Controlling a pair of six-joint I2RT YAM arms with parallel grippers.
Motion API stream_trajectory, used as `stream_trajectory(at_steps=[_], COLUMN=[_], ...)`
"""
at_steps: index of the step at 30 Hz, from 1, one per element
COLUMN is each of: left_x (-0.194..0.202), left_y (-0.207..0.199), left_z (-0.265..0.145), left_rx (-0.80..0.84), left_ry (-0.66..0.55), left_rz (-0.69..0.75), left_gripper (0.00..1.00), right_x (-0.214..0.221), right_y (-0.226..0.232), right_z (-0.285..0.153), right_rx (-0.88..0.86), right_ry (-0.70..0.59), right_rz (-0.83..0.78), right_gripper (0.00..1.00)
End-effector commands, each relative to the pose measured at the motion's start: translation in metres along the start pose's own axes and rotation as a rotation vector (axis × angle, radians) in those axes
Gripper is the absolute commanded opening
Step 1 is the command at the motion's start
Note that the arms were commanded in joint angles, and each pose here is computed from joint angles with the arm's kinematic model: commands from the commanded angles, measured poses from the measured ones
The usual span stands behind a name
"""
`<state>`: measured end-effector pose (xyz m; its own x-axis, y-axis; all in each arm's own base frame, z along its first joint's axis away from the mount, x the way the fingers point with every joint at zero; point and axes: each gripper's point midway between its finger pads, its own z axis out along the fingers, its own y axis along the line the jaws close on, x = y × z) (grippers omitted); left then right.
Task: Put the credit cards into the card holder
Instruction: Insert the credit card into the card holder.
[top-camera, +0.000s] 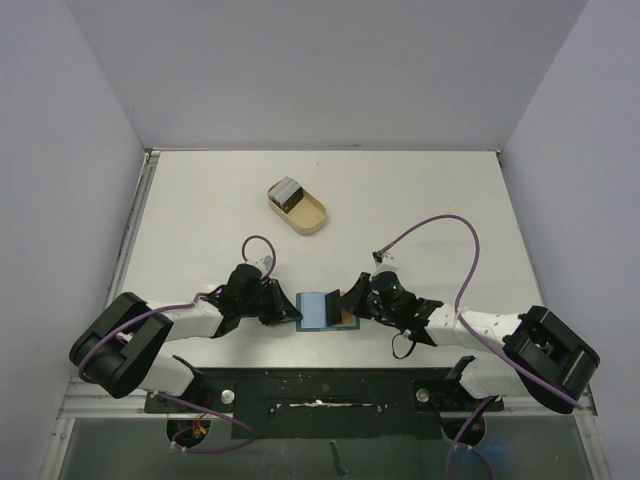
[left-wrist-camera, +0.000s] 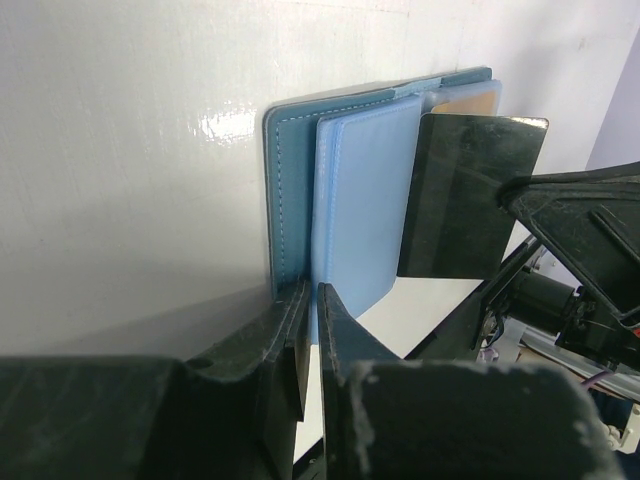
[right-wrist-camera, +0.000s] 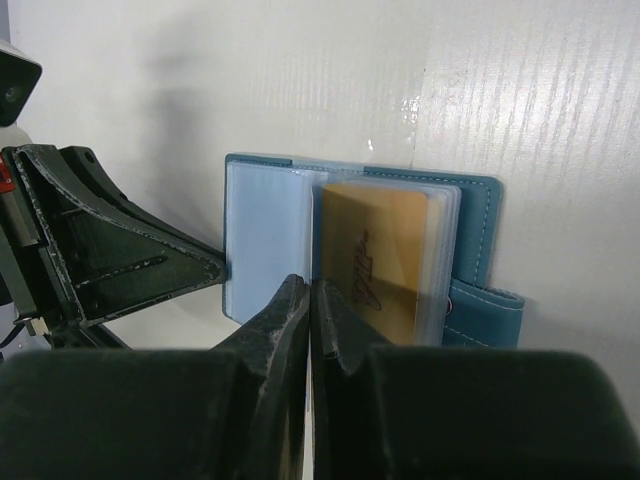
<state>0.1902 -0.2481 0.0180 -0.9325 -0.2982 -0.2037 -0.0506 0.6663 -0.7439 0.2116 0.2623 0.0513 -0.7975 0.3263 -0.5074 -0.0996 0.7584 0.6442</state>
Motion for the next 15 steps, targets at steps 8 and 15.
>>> stream_trajectory(at_steps=[8,15], left_x=[-0.0053,-0.0042], left_y=[-0.0027,-0.0025], left_z=[0.0018,0.0018], left_rx=[-0.005,-0.005], left_ry=[-0.019,-0.017], left_rz=[0.034,0.034], left_gripper=[0.08,0.08], right_x=[-0.0065,-0.0026], right_y=[0.0089,0.0052], right_z=[0.0039,0.0057], right_rx=[-0.052,-0.061], right_ry=[-0.026,-0.010], right_rz=[0.020,0.044], right_gripper=[0.00,0.00])
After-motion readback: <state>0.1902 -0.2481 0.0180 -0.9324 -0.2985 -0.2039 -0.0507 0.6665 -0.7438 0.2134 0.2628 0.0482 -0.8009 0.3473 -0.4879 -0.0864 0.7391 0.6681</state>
